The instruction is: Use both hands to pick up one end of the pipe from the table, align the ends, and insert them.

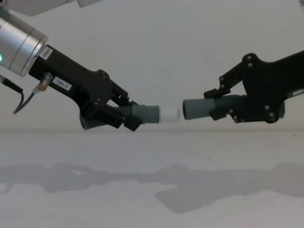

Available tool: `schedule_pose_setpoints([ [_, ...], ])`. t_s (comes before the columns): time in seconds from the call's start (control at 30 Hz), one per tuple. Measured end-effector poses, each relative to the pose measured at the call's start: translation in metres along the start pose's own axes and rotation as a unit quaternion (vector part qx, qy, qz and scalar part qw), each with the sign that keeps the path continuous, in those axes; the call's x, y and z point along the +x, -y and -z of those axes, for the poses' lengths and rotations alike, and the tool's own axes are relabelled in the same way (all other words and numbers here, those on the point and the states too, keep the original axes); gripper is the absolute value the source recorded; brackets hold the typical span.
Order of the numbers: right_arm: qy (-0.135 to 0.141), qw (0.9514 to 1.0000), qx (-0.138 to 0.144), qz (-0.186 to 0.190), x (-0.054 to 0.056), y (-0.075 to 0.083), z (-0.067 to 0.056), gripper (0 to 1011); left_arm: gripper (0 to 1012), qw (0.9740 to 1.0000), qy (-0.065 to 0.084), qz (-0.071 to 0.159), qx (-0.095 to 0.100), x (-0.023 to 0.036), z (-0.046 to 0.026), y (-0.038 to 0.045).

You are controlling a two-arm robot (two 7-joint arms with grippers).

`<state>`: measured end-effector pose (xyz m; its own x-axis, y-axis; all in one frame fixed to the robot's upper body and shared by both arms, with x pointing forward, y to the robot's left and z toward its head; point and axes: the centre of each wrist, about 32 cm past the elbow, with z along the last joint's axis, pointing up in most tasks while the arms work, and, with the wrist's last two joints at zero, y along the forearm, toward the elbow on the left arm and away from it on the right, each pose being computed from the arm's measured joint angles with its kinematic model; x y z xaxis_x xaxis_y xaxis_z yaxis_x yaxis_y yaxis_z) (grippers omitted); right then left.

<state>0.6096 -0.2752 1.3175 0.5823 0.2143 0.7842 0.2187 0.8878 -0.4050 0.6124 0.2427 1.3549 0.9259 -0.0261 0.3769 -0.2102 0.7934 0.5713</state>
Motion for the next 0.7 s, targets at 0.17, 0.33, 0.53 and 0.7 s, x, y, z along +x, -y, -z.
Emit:
schedule_pose_setpoints([
  [0.17,-0.001,1.0000,-0.003,-0.002,-0.0006,-0.0028,-0.0001,264,336,1.0000,0.000,0.000,0.000,0.0000,0.0000,0.0000],
  [0.33,-0.003,1.0000,-0.007,-0.001,-0.0013,-0.0057,0.0007,264,336,1.0000,0.000,0.000,0.000,0.0000,0.0000,0.0000],
  [0.53,-0.005,0.9999,-0.012,0.003,0.0000,-0.0067,0.0016,264,336,1.0000,0.000,0.000,0.000,0.0000,0.0000,0.0000],
  [0.7,-0.005,0.9999,-0.013,0.003,0.0009,-0.0070,0.0019,264,336,1.0000,0.000,0.000,0.000,0.0000,0.0000,0.0000],
])
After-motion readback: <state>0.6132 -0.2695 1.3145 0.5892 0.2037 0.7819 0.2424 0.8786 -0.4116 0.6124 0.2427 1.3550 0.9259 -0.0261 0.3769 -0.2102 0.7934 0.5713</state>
